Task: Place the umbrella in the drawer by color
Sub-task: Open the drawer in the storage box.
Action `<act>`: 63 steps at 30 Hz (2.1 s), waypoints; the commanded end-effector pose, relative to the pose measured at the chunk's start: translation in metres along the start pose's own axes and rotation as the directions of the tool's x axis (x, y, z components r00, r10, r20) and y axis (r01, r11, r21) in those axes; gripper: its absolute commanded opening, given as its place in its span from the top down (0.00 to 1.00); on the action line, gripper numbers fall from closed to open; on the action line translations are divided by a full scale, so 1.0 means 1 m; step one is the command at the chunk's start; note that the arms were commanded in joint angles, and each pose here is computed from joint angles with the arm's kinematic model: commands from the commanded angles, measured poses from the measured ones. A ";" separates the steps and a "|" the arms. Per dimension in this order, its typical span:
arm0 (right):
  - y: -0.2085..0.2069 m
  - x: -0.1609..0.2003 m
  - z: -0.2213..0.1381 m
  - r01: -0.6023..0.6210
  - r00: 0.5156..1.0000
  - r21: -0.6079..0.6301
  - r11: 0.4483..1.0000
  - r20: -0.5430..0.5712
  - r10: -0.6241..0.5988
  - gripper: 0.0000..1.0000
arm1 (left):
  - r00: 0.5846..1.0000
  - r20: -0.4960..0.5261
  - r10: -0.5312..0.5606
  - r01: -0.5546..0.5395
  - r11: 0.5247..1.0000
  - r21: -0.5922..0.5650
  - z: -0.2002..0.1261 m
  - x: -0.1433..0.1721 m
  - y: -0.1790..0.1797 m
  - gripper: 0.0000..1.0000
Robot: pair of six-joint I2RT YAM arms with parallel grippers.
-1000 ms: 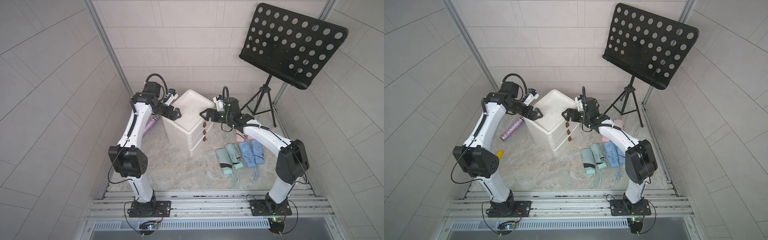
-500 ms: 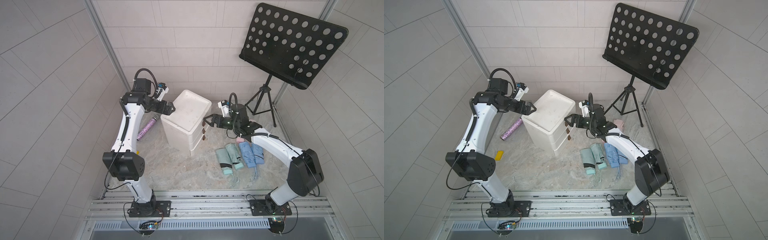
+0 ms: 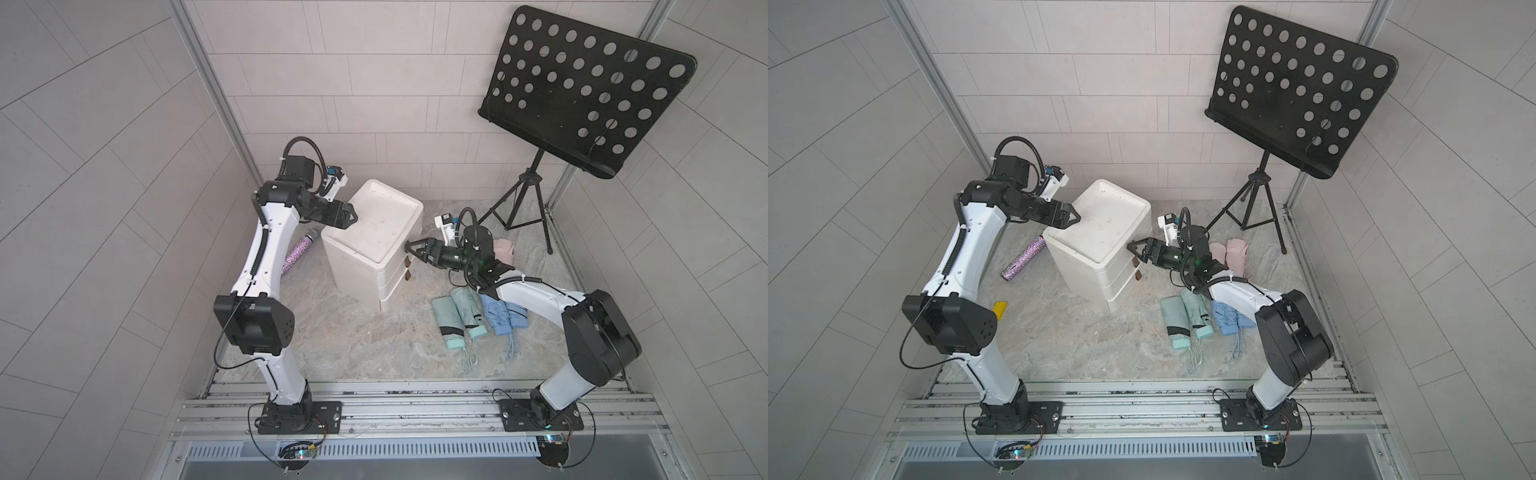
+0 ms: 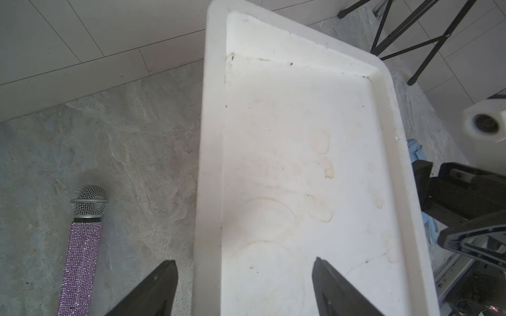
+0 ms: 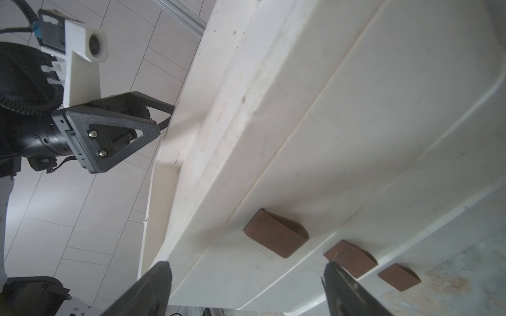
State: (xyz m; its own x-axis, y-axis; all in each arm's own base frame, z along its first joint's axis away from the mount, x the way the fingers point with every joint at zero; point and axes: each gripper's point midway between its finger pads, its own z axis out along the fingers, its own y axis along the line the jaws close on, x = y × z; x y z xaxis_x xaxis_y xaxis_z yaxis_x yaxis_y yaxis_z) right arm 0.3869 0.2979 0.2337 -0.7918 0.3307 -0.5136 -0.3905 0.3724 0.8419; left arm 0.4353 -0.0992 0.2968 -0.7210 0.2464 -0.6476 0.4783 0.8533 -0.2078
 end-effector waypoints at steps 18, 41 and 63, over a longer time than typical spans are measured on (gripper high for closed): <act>0.015 -0.017 0.017 -0.094 0.991 -0.270 0.958 0.070 0.117 0.37 | 0.999 -0.021 0.027 -0.028 0.999 -0.019 0.002 0.007 0.000 0.29; 0.022 -0.015 0.007 -0.058 0.995 -0.253 0.966 0.059 0.075 0.97 | 0.999 -0.032 0.024 -0.026 0.998 -0.055 0.010 0.010 0.010 0.37; 0.036 0.017 -0.046 0.115 0.993 -0.059 0.992 -0.026 -0.117 1.00 | 0.996 -0.059 0.071 -0.079 0.987 -0.141 0.018 0.005 0.027 0.65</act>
State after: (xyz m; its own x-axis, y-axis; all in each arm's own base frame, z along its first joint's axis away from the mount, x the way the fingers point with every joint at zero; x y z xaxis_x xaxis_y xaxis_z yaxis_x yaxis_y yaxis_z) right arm 0.3498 0.2791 0.2436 -0.7950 0.2930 -0.5311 -0.4238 0.3582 0.8319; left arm 0.4470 -0.0865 0.2732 -0.7275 0.3098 -0.6122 0.4548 0.8858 -0.0922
